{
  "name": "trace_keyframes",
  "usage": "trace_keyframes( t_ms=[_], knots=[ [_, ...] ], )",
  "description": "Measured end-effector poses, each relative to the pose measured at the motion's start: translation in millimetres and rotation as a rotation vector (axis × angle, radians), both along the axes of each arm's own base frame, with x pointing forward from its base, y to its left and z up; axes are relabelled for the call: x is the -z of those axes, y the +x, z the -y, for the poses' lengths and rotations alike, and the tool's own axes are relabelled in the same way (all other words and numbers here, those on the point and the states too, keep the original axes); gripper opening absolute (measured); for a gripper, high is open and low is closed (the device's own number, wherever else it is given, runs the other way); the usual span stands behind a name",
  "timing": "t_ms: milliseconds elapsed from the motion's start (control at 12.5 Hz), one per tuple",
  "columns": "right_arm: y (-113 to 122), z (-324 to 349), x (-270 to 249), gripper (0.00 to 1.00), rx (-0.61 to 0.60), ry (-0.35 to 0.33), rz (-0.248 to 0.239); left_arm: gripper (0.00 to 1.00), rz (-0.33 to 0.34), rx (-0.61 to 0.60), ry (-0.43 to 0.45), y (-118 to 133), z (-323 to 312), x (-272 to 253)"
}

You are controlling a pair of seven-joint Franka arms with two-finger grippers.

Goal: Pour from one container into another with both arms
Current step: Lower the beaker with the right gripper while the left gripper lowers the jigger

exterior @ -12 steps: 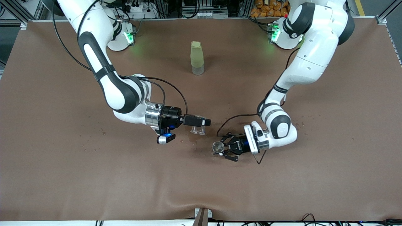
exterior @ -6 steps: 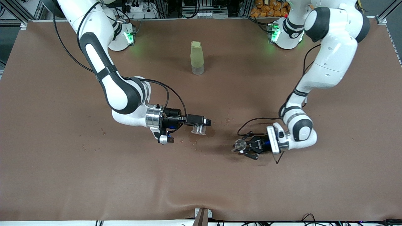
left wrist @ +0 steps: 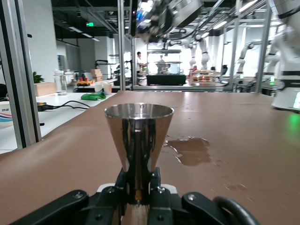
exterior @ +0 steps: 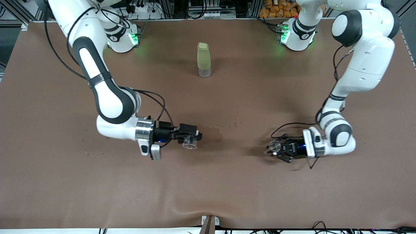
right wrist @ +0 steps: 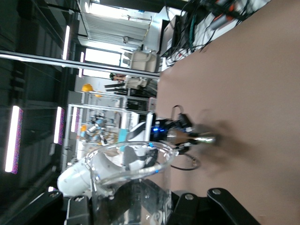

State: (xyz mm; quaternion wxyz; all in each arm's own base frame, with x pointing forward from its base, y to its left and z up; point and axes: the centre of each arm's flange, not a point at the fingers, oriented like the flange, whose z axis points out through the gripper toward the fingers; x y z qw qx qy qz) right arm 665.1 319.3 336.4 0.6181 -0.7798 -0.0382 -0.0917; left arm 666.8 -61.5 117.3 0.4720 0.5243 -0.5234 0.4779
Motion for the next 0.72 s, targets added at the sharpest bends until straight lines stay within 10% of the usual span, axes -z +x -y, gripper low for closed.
trace_keyframes(
  t_ms=[723],
  knots=[
    [42,131,23,0.15,-0.076,-0.219,0.355,0.21,-0.027,0.105,0.142,-52,-186,17]
  ],
)
